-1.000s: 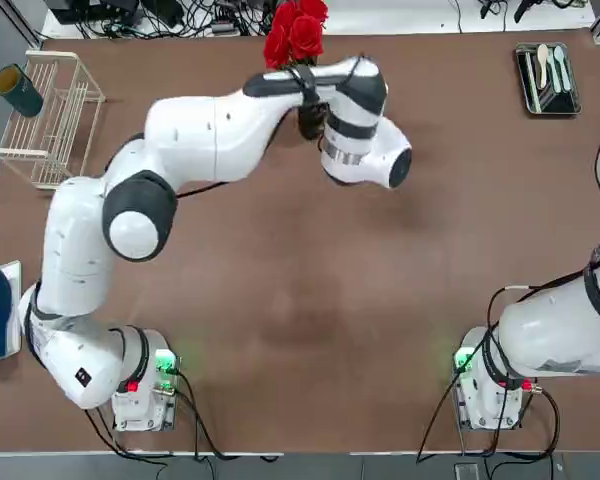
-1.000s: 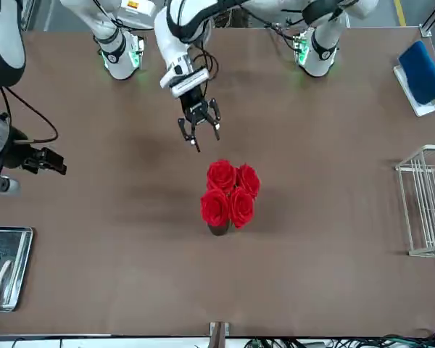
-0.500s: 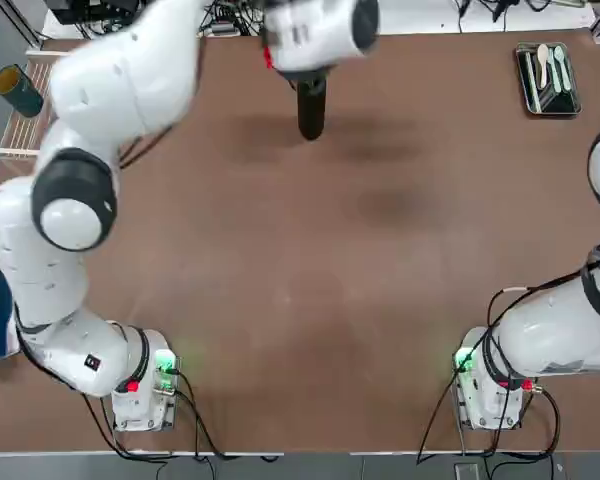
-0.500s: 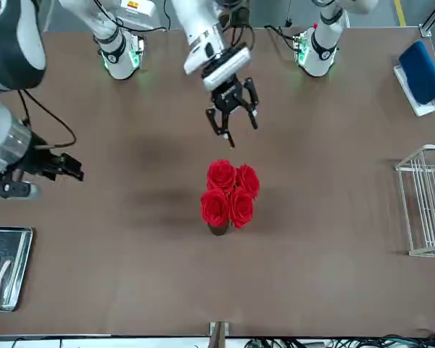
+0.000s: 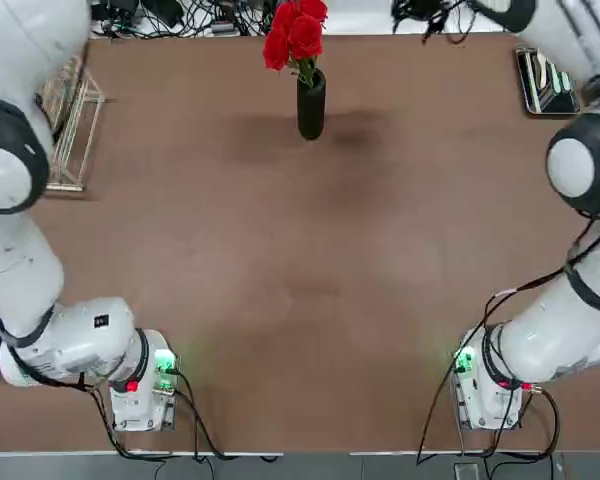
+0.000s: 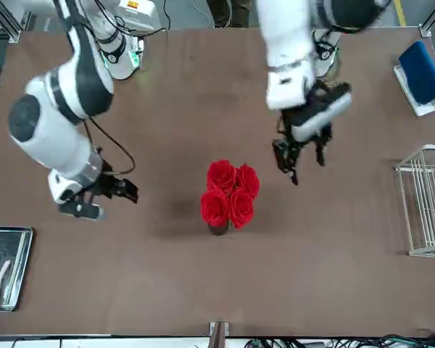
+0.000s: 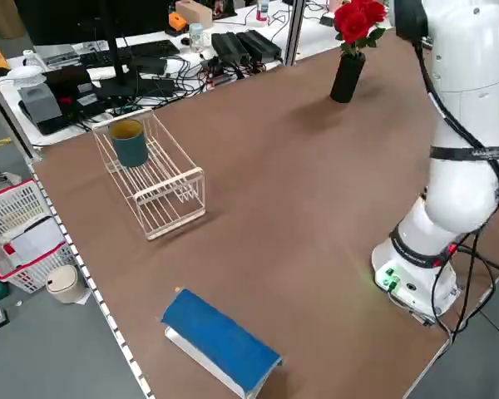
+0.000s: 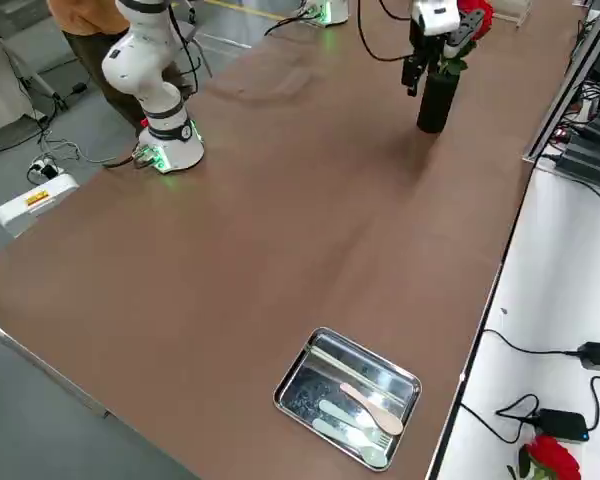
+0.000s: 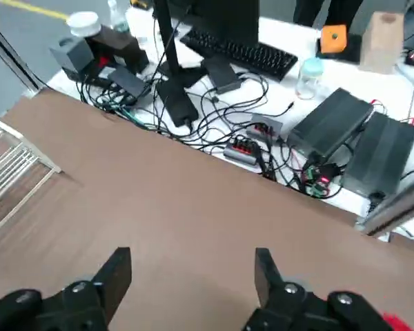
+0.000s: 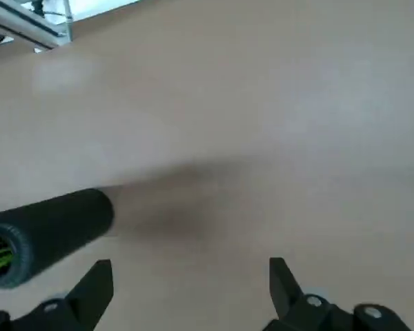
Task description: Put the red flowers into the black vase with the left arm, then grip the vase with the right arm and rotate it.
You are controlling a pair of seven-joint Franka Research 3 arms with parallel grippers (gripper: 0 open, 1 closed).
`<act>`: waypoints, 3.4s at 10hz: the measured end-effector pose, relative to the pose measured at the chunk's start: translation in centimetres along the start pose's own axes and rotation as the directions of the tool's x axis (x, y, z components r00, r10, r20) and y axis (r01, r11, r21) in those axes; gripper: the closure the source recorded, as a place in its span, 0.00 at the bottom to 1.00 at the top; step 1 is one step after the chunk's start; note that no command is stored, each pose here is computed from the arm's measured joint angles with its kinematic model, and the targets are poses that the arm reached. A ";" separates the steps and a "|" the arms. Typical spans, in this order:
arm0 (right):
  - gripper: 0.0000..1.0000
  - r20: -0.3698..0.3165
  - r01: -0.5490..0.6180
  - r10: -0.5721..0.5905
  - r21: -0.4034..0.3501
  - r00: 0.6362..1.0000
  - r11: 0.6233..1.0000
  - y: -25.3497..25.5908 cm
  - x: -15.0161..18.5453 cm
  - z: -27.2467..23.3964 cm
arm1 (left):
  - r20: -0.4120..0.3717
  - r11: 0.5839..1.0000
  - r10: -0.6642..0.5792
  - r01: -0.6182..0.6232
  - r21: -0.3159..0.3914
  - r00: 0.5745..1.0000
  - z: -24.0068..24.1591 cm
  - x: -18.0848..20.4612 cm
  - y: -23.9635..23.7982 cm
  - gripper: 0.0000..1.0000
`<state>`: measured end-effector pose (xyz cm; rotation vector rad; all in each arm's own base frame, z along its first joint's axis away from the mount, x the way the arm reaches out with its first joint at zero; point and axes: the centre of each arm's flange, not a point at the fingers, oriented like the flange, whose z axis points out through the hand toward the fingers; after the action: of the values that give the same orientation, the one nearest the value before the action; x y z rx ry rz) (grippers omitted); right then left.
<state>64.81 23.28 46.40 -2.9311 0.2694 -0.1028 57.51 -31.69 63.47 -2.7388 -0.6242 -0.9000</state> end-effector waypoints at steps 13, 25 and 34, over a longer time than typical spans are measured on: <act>0.00 -0.002 0.030 -0.030 0.162 1.000 0.986 -13.2 -6.3 13.5 | 0.547 0.987 0.160 -0.120 -0.109 0.821 9.9 9.2 -17.7 0.00; 0.32 -0.013 0.033 -0.031 0.193 0.999 0.981 -14.3 -6.8 15.2 | 0.585 0.890 0.454 -0.316 -0.328 0.672 5.4 7.7 -24.8 0.00; 0.74 -0.005 0.044 -0.044 0.186 0.999 0.981 -14.5 -7.2 15.9 | 0.599 0.892 0.452 -0.314 -0.326 0.661 9.7 7.9 -26.2 0.00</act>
<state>61.66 41.62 33.43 -2.7512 0.1839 -0.1278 56.56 -2.69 61.83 -3.1651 0.0008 0.1623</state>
